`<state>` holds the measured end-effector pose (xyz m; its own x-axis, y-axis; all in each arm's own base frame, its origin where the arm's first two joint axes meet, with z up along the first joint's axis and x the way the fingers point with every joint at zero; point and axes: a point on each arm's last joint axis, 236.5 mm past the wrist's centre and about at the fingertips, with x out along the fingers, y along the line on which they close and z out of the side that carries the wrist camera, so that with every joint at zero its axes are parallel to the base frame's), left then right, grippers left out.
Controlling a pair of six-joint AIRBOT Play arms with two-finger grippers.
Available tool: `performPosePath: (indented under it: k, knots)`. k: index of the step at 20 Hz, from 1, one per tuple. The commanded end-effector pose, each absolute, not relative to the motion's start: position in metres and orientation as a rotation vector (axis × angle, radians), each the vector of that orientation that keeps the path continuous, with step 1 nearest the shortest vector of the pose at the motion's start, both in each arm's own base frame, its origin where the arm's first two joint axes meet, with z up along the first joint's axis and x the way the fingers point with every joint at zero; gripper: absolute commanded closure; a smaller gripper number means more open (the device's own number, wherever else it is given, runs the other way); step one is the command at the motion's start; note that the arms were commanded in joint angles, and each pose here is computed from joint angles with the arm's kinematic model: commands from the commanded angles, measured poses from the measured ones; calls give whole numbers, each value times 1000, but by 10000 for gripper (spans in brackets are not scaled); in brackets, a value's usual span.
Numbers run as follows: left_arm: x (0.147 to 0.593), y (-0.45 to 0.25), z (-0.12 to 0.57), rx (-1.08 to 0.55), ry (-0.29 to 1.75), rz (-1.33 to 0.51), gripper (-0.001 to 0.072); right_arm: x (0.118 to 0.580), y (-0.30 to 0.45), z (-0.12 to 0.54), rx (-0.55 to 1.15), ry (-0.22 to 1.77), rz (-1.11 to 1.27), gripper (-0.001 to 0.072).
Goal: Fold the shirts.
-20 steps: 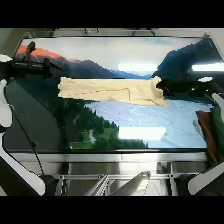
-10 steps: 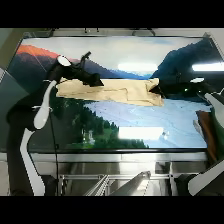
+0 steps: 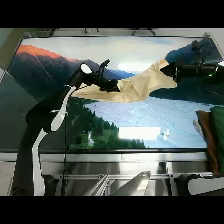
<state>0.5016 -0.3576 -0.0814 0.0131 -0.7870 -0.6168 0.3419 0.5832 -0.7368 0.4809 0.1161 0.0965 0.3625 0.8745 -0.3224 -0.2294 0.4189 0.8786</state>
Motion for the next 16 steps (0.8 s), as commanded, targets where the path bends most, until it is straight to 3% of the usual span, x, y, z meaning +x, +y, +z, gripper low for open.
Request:
performPosePath:
  k: [1,3,6,10,15,16]
  knots:
    - [482,-376,46,-737,1118,-1285,699,472,148,138,886,878,925,690]
    - [468,-345,156,-882,910,-1531,699,480,183,141,887,852,922,690]
    - [456,-267,270,-1034,622,-1668,697,500,258,130,827,787,856,690]
    - [425,-207,305,-937,541,-1686,697,514,388,109,754,733,885,690]
    - [413,-187,293,-997,561,-1663,697,507,528,38,757,760,987,684]
    - [411,-187,286,-1019,580,-1663,697,499,541,23,815,797,996,443]
